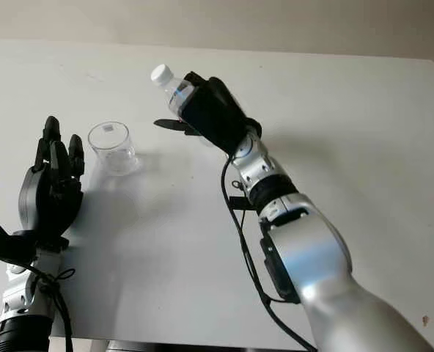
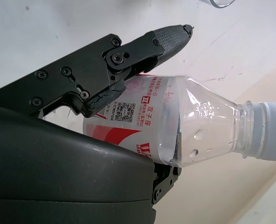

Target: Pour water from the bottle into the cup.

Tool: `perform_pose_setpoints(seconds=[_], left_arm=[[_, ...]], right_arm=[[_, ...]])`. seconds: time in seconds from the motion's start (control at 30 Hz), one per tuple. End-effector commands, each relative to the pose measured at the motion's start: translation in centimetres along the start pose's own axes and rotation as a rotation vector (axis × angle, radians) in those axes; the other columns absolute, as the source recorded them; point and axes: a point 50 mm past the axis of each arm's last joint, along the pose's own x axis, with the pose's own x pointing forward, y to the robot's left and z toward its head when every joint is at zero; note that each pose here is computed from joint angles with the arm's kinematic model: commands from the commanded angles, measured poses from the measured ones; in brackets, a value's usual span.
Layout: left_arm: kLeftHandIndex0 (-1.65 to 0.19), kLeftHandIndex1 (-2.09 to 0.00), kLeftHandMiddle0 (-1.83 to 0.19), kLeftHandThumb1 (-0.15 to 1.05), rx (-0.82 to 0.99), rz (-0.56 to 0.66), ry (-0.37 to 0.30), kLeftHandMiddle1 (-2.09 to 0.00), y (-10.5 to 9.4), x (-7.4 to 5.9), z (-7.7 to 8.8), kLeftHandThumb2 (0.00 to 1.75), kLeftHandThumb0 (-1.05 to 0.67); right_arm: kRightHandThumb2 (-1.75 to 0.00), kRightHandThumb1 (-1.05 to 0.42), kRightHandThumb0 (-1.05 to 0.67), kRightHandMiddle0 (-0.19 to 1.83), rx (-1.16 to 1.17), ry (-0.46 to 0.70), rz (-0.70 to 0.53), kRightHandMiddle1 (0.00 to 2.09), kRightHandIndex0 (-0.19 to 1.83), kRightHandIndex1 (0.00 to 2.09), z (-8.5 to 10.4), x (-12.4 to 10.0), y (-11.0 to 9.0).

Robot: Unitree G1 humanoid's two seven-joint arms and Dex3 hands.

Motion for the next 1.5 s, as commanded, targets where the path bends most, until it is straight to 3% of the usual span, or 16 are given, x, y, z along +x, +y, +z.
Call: perform_pose_setpoints(seconds=[0.0,0.33,0.5,0.67,1.03,1.07,1.1,1.23,1.47], left_arm=[[0.19,-0.02,0.18,1.05,-0.004,0.005,0.015,-0.05,-0.1,-0.4,-0.6,0.47,-0.74],[0.19,-0.03,0.18,1.05,-0.005,0.002,0.020,-0.05,-0.1,-0.6,-0.9,0.46,-0.76],[0.18,-0.03,0.18,1.05,-0.004,0.010,0.025,-0.05,-0.5,-0.7,-1.0,0.48,-0.74],[0.19,-0.02,0.19,1.05,-0.011,0.012,0.031,-0.05,-0.9,-0.8,-1.4,0.49,-0.74],[0.19,0.00,0.19,1.05,-0.002,0.018,0.031,-0.02,-1.3,-1.1,-1.9,0.51,-0.77],[0.19,0.00,0.19,1.05,-0.001,0.021,0.030,-0.03,-1.3,-1.2,-1.9,0.50,-0.77],[0.19,0.00,0.19,1.05,-0.003,0.024,0.030,-0.03,-1.4,-1.2,-1.9,0.50,-0.77],[0.19,0.00,0.19,1.05,-0.015,0.043,0.032,-0.03,-1.4,-1.6,-2.1,0.49,-0.77],[0.19,-0.02,0.19,1.05,-0.025,0.057,0.035,-0.05,-1.2,-1.8,-2.2,0.47,-0.77]], right_arm=[[-0.17,-1.02,-0.16,1.16,-0.071,-0.036,-0.038,2.09,1.19,2.09,1.6,0.6,-1.3],[-0.16,-1.02,-0.21,1.15,-0.322,-0.111,-0.050,2.09,1.22,2.09,4.2,1.2,-1.0],[-0.13,-1.05,-0.22,1.01,-0.432,-0.144,-0.051,2.09,1.19,2.09,5.5,1.5,-0.7],[-0.15,-1.05,-0.21,0.58,-0.498,-0.165,-0.051,2.09,0.95,2.09,6.7,1.6,-0.3],[-0.05,-1.01,-0.23,0.14,-0.678,-0.200,-0.061,2.09,0.47,2.09,8.2,1.6,1.8],[-0.05,-1.00,-0.23,0.08,-0.691,-0.210,-0.061,2.03,0.47,2.09,8.4,1.6,2.0],[-0.05,-0.97,-0.24,0.14,-0.716,-0.224,-0.064,1.80,0.48,2.09,8.5,1.5,2.2],[-0.05,-0.92,-0.31,0.34,-0.831,-0.270,-0.075,1.30,0.53,2.09,8.9,1.4,2.8],[-0.05,-0.90,-0.33,0.43,-1.001,-0.334,-0.089,1.09,0.60,2.09,8.9,1.3,3.0]])
